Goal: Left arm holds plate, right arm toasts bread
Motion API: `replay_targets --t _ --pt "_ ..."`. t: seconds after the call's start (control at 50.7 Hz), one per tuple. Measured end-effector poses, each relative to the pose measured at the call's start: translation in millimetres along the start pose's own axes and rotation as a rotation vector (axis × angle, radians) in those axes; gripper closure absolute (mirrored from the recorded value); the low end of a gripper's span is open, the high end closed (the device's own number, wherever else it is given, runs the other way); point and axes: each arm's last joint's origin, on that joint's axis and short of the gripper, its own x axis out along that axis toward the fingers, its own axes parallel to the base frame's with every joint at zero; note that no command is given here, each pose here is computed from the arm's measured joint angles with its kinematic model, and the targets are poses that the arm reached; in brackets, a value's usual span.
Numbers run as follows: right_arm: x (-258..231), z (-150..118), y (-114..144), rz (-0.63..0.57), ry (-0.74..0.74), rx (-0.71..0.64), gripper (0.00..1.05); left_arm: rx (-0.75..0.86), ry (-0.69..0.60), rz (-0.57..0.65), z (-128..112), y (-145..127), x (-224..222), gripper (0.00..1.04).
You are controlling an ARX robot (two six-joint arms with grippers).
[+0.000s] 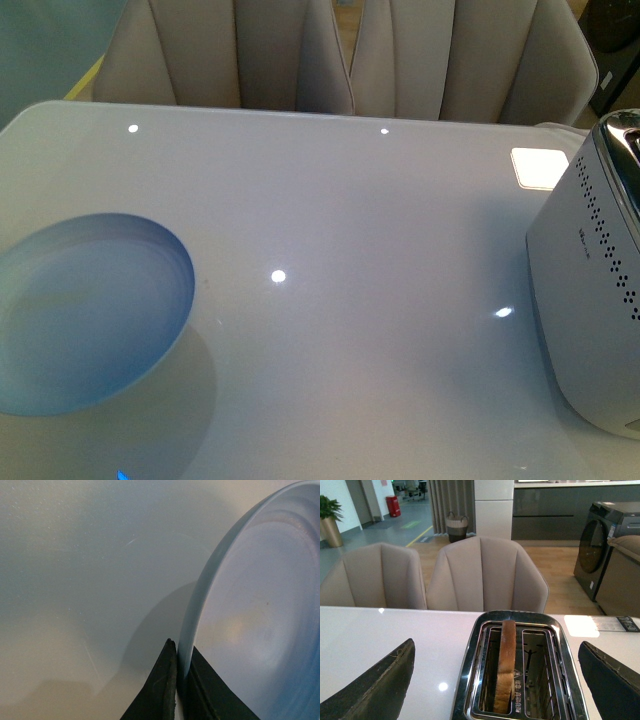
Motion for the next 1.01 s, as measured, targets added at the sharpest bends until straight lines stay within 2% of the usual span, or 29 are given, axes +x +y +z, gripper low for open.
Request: replay_targets --t 0.256,0.611,0.926,1.005 --pt "0.0 0.0 0.0 0.001 0.000 0.000 0.09 -0.006 0.004 0.013 -3.7 18.6 25.2 1.02" --pt "0.0 0.0 0.0 0.000 0.000 0.000 0.09 -0.007 0.034 0.007 -14.9 25.8 42.7 1.02" --pt "0.0 0.0 0.0 0.000 0.000 0.000 0.09 -0.013 0.072 0.013 -13.3 30.3 42.1 1.02" --pt "0.0 0.0 0.0 0.000 0.000 0.000 0.09 -0.011 0.075 0.025 -13.3 30.5 42.2 0.87"
